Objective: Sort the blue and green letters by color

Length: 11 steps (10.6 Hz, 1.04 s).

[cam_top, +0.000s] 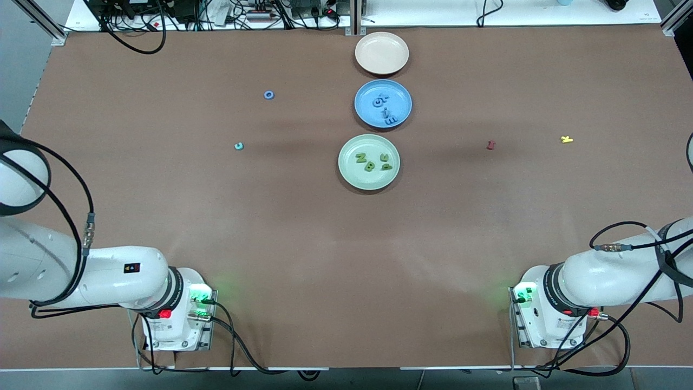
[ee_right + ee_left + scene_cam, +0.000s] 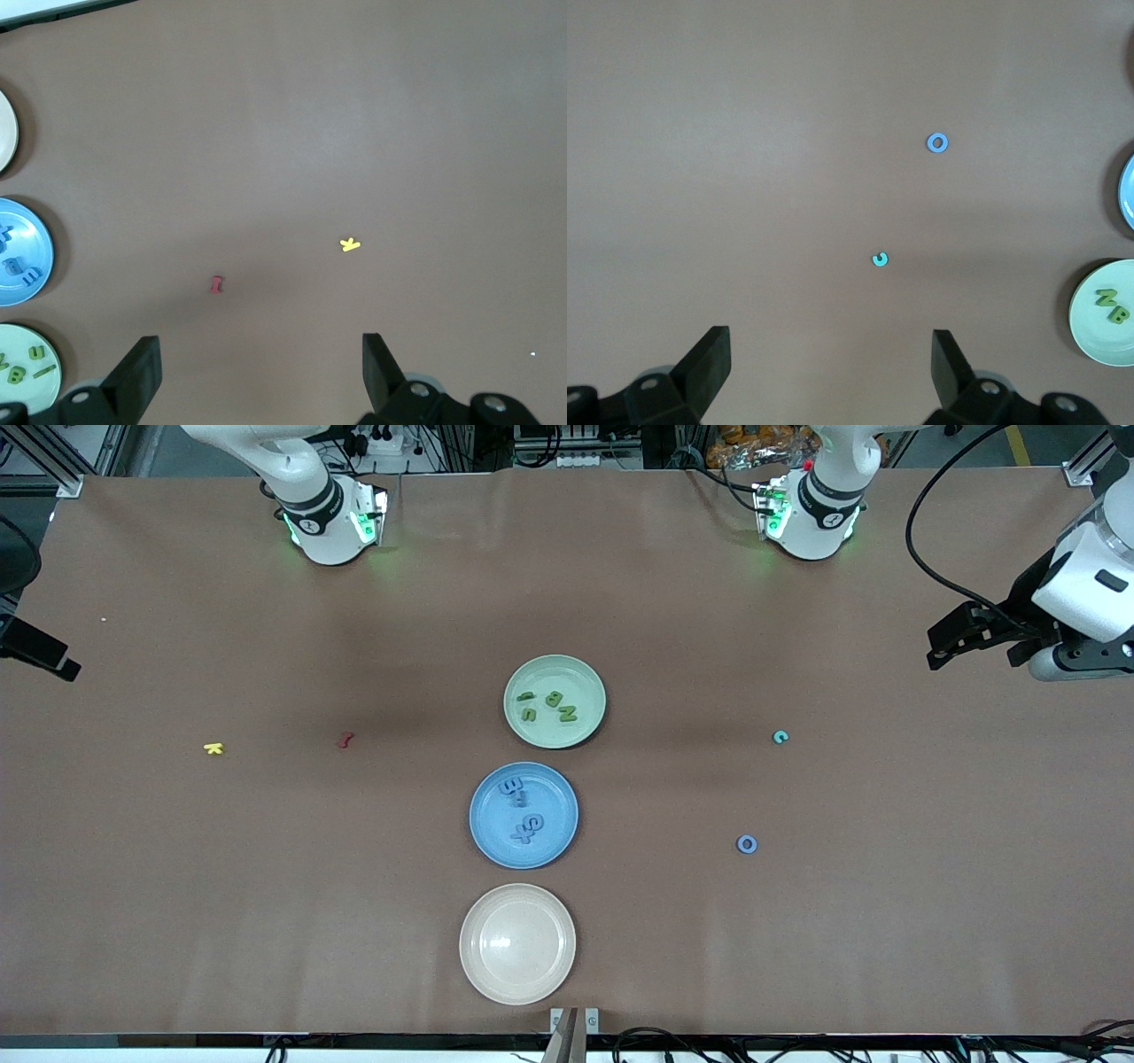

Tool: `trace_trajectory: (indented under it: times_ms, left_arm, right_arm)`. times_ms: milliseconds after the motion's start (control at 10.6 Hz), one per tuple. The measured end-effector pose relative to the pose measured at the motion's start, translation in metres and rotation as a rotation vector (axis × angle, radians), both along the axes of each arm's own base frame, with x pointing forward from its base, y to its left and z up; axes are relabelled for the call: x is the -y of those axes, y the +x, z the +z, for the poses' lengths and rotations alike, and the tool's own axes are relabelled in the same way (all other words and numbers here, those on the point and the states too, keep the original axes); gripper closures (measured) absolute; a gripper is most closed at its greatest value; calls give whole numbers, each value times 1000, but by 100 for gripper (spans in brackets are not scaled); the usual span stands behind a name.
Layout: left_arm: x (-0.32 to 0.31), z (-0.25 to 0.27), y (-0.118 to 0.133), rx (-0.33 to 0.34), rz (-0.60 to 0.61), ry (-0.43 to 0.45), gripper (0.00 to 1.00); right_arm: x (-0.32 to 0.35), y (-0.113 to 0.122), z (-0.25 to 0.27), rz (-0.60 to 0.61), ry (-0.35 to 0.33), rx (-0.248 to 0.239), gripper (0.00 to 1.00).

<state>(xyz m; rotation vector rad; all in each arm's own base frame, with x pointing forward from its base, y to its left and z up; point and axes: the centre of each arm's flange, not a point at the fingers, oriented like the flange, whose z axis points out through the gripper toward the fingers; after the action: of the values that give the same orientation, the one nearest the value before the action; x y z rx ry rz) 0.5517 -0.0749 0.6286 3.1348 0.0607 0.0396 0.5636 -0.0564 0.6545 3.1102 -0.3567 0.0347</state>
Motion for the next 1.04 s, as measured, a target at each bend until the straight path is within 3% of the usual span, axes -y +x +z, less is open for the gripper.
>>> trace_trajectory:
  times_ms: [1040]
  left_arm:
    - [-1, 0, 0, 0, 1, 0, 0]
  right_arm:
    - [-1, 5, -3, 3, -5, 27, 0]
